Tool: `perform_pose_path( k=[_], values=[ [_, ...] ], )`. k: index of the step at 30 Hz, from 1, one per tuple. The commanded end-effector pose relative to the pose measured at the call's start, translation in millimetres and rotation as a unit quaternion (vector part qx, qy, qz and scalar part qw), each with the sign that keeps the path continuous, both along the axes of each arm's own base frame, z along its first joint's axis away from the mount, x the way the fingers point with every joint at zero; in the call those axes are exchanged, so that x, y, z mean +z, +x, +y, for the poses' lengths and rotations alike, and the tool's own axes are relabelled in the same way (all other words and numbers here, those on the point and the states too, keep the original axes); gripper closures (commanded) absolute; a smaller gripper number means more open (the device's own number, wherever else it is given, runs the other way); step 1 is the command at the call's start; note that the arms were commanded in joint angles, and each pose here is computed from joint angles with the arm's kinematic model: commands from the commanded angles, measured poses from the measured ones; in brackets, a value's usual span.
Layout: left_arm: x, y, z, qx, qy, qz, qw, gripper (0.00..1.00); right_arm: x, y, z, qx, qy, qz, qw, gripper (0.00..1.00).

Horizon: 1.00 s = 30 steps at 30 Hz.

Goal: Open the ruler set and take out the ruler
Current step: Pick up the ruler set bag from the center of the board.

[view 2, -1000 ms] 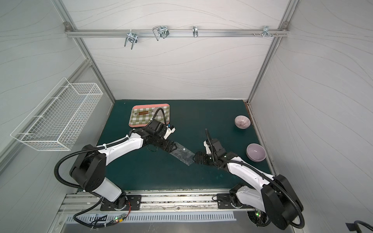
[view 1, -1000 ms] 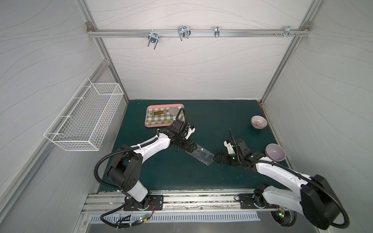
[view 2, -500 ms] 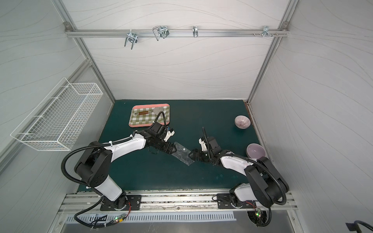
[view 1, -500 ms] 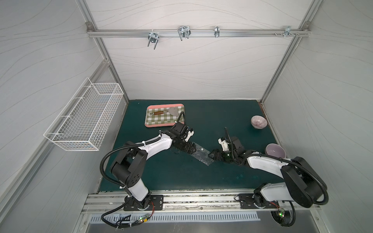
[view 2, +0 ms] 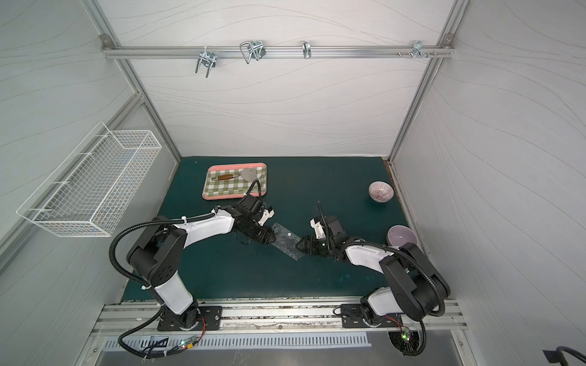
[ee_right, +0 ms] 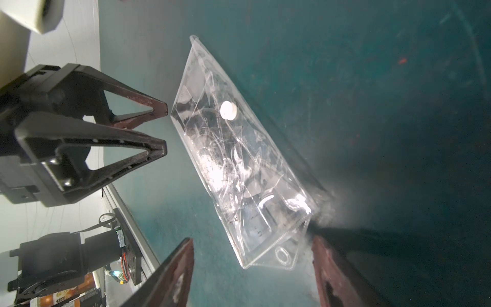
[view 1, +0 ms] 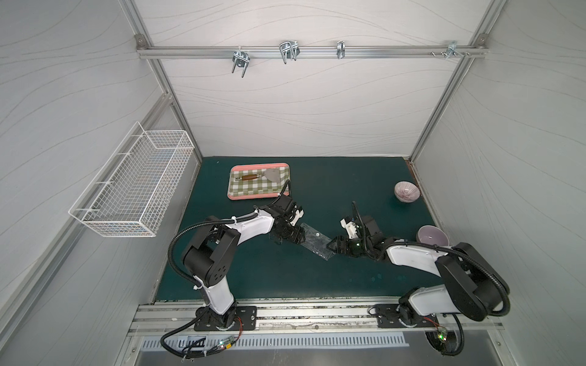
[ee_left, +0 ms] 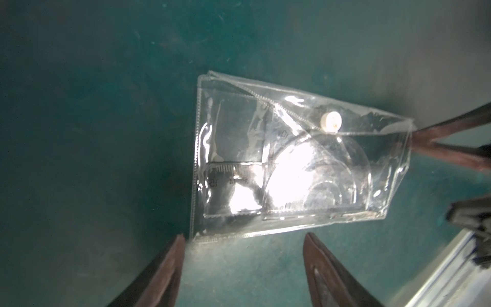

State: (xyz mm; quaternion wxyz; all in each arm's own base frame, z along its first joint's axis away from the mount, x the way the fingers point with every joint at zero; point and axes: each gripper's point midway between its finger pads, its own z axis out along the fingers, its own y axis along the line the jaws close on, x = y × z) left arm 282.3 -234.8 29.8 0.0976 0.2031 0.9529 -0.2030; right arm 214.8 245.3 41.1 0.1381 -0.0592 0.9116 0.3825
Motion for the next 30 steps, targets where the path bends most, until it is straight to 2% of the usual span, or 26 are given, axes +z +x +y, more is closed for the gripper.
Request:
perform_pose_path(
  k=[1, 3, 8, 15, 23, 30],
  values=[
    [2, 5, -4, -0.002, 0.001, 0.005, 1.0, 0.43, -17, -16, -8, 0.004, -0.016, 0.038, 0.999, 0.29],
    [0, 5, -5, 0.0, 0.004, 0.01, 1.0, 0.5, -19, -17, -7, 0.007, -0.016, 0.039, 0.999, 0.32],
    [-4, 7, -3, 0.003, 0.012, 0.016, 1.0, 0.61, -19, -17, -7, 0.008, -0.016, 0.039, 0.999, 0.36],
    [-8, 6, -1, 0.006, 0.021, 0.022, 1.0, 0.7, -16, -12, -4, 0.011, -0.01, 0.028, 1.0, 0.39],
    [-15, 5, 0, 0.007, 0.026, 0.03, 0.999, 0.74, -18, -8, 7, 0.027, 0.003, 0.021, 0.999, 0.42],
    [-18, 4, 1, 0.008, 0.03, 0.033, 0.999, 0.74, -22, -9, 19, 0.043, 0.014, 0.02, 0.999, 0.5]
  ],
)
